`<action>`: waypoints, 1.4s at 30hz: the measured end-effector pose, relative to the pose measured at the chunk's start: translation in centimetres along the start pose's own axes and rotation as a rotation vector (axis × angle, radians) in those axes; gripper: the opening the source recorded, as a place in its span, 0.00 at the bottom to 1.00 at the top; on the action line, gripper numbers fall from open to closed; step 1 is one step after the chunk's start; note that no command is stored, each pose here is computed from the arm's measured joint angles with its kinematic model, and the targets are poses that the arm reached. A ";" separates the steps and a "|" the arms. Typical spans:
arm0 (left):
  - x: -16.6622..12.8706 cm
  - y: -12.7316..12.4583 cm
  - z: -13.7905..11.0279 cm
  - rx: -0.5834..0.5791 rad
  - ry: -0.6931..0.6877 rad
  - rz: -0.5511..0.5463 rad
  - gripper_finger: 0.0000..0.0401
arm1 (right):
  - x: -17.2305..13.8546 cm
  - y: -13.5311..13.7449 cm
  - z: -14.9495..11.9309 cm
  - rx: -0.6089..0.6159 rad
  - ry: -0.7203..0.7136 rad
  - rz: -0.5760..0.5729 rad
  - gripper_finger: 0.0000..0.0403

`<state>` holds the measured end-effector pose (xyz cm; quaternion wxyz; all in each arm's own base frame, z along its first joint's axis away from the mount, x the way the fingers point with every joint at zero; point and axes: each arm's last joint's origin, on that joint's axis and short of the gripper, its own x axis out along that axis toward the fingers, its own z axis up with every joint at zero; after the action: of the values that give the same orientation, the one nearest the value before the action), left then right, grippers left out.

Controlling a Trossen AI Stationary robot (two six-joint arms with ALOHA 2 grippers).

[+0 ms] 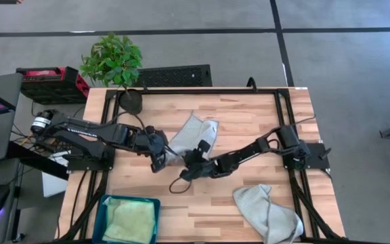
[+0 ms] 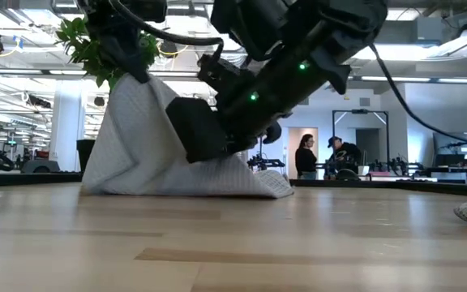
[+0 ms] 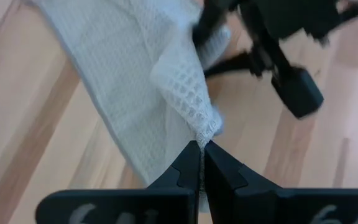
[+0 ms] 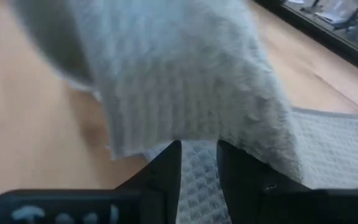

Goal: Fold microfiber towels
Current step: Fold the top grey microfiber cloth

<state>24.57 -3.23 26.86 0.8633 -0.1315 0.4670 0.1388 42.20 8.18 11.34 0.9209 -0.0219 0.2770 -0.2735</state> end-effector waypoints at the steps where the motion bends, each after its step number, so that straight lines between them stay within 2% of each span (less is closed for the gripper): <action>1: 0.2 -0.1 -0.1 -0.003 0.012 0.013 0.00 | 0.2 -0.3 -0.1 -0.008 0.013 -0.010 0.31; 12: 6.0 -1.6 -1.3 0.018 0.199 0.123 0.00 | 1.4 -2.3 -0.5 -0.075 0.098 -0.081 0.30; 18: 8.6 -2.1 -1.5 0.027 0.233 0.151 0.00 | 0.3 -2.1 -0.6 -0.132 0.153 -0.058 0.30; 25: 8.5 -2.1 -0.7 0.014 0.162 0.112 0.00 | -2.5 0.5 -1.3 -0.198 0.158 0.039 0.30; 31: 8.8 -1.8 -0.6 0.014 0.166 0.119 0.00 | -4.6 2.6 -2.0 -0.258 0.132 0.101 0.30; 37: 8.8 -1.9 -0.5 0.013 0.161 0.117 0.00 | -5.6 3.9 -1.9 -0.211 0.073 0.143 0.30; 40: 8.8 -1.9 -0.5 0.013 0.161 0.117 0.00 | -5.6 4.3 -1.1 -0.146 0.009 0.169 0.31; 42: 8.8 -1.9 -0.5 0.013 0.159 0.117 0.00 | -4.8 4.6 -1.6 -0.132 0.000 0.166 0.31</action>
<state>29.49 -4.11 19.36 0.8147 -0.1092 0.5420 0.1748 40.28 14.70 11.49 0.9369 -0.0594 0.2954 -0.1775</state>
